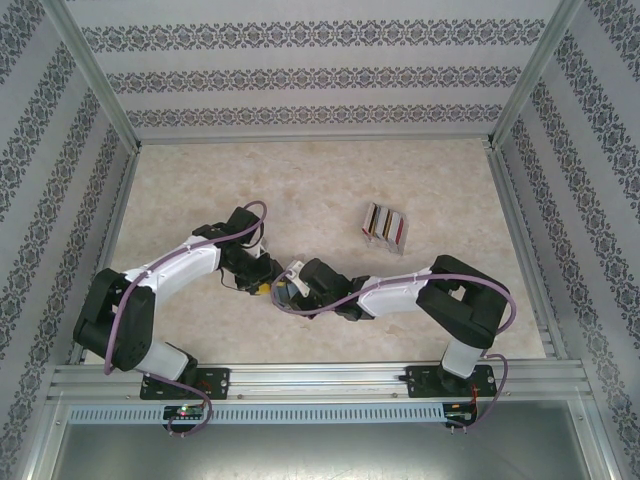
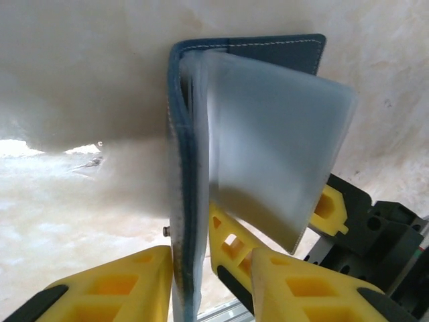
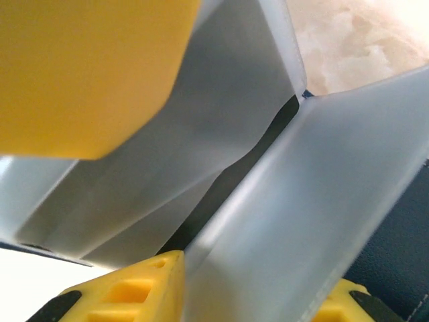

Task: Put the credit cards into the card holder
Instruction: Close the card holder at the center of the table.

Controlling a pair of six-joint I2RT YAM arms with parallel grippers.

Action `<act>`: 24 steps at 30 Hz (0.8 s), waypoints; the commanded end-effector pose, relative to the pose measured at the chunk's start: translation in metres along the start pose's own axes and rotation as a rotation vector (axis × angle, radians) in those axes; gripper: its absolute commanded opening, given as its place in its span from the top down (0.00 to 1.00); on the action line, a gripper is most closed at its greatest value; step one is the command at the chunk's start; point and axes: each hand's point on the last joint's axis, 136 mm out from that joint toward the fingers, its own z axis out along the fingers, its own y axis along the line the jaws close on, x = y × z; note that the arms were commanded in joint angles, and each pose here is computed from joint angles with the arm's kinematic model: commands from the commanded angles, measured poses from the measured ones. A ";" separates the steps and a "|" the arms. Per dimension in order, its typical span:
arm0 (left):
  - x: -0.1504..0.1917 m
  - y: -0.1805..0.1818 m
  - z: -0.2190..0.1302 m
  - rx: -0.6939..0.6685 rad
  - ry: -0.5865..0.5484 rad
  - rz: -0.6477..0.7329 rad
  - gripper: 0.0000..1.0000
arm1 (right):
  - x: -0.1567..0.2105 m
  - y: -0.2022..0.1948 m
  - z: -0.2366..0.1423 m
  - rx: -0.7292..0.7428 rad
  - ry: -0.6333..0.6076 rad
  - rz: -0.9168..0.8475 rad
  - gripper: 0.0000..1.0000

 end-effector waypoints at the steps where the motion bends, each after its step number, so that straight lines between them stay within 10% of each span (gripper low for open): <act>1: -0.006 -0.024 -0.002 0.073 -0.008 0.055 0.66 | -0.001 0.006 0.004 -0.056 -0.011 0.045 0.67; 13: -0.015 -0.031 0.012 0.003 0.000 0.102 0.81 | -0.015 -0.010 -0.021 -0.194 -0.031 0.314 0.51; 24: -0.019 -0.052 0.009 0.046 -0.023 0.087 0.73 | -0.015 -0.040 -0.044 -0.230 -0.037 0.695 0.47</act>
